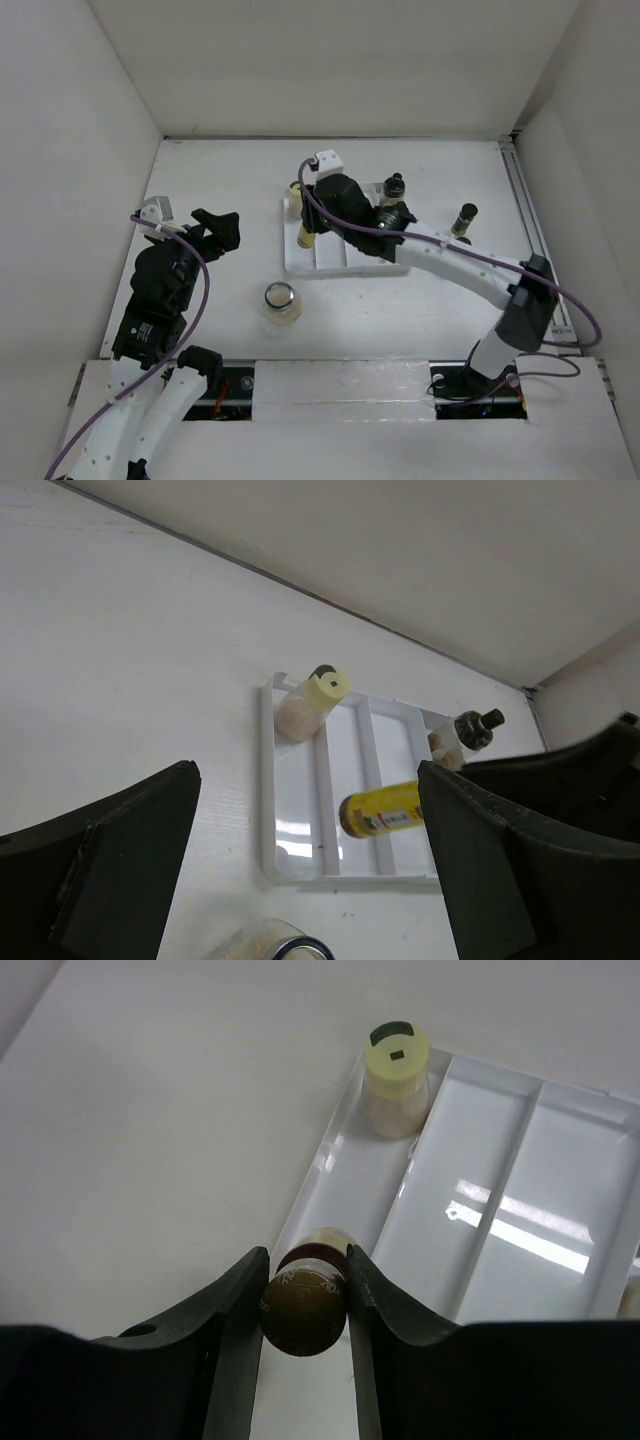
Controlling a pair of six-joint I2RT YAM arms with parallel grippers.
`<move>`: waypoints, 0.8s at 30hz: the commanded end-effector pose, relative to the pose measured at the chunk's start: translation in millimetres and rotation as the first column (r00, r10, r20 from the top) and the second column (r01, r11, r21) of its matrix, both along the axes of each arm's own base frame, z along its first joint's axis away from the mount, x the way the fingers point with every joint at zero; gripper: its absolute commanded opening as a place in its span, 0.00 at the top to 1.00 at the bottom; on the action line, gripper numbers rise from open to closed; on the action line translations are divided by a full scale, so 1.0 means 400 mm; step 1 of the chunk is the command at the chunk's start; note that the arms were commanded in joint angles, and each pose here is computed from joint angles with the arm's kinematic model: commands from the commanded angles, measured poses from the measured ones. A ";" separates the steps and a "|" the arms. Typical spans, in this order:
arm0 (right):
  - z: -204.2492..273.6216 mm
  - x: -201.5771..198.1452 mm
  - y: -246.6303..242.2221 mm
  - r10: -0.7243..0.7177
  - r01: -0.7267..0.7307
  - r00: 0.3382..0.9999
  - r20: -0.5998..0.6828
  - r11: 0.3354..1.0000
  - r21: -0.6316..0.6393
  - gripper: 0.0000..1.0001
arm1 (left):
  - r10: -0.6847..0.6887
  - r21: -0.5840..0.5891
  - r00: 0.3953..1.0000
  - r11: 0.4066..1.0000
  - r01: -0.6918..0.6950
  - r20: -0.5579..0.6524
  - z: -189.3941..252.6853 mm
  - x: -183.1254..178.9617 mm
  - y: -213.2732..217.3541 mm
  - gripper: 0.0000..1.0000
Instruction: Organize the condiment bottles
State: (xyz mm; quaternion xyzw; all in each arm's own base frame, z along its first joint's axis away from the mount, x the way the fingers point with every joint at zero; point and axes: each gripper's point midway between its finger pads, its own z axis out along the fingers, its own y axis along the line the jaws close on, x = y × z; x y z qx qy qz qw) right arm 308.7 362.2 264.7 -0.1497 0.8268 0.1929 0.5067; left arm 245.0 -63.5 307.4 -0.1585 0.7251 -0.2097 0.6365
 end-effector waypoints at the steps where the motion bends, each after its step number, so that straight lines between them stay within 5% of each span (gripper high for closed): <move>1: 0.126 0.117 0.067 0.030 -0.046 0.988 0.149 0.993 0.105 0.78 | -0.006 -0.001 0.999 1.000 0.006 0.041 0.024 0.008 -0.002 0.14; 7: -0.015 0.233 0.114 0.032 -0.035 0.996 0.088 0.999 0.028 0.78 | -0.007 0.011 0.999 1.000 0.006 0.033 0.018 0.013 -0.003 0.14; 19: -0.130 0.256 0.157 0.076 -0.076 0.997 0.031 0.997 -0.001 0.76 | -0.016 0.013 1.000 1.000 0.016 0.024 0.013 0.016 -0.008 0.14; 22: -0.132 0.259 0.162 0.072 -0.072 0.997 0.025 0.997 0.007 0.68 | -0.016 0.013 1.000 1.000 0.016 0.024 0.013 0.016 -0.008 0.14; 24: -0.132 0.262 0.159 0.063 -0.063 0.998 0.028 0.998 0.004 0.53 | -0.016 0.013 1.000 1.000 0.016 0.024 0.013 0.016 -0.008 0.14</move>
